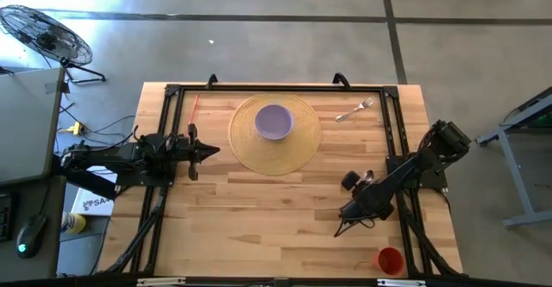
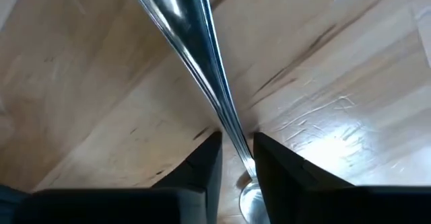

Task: Pick & Place Utensil
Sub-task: Put the silver spoon into the bowl on the yellow placemat

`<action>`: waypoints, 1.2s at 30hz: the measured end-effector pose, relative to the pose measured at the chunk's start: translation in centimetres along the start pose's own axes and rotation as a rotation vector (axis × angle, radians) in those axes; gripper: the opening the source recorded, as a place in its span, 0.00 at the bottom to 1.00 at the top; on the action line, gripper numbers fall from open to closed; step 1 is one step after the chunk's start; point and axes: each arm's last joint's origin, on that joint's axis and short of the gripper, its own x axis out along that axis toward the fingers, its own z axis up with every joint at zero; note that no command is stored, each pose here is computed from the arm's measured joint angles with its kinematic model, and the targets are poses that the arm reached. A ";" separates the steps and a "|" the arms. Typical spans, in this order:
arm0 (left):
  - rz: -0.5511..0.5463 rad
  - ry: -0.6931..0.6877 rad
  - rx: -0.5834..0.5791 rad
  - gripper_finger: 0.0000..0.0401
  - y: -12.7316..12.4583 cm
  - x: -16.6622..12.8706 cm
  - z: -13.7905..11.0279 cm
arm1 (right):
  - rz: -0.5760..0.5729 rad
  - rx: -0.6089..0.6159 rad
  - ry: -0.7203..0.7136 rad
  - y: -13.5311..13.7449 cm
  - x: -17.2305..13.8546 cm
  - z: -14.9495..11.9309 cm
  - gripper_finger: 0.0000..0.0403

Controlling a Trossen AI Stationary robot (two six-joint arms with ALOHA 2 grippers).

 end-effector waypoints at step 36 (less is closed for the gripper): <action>0.000 0.000 0.000 0.00 0.0 0.0 0.0 | -0.266 0.373 -0.592 -7.2 -8.9 5.9 0.05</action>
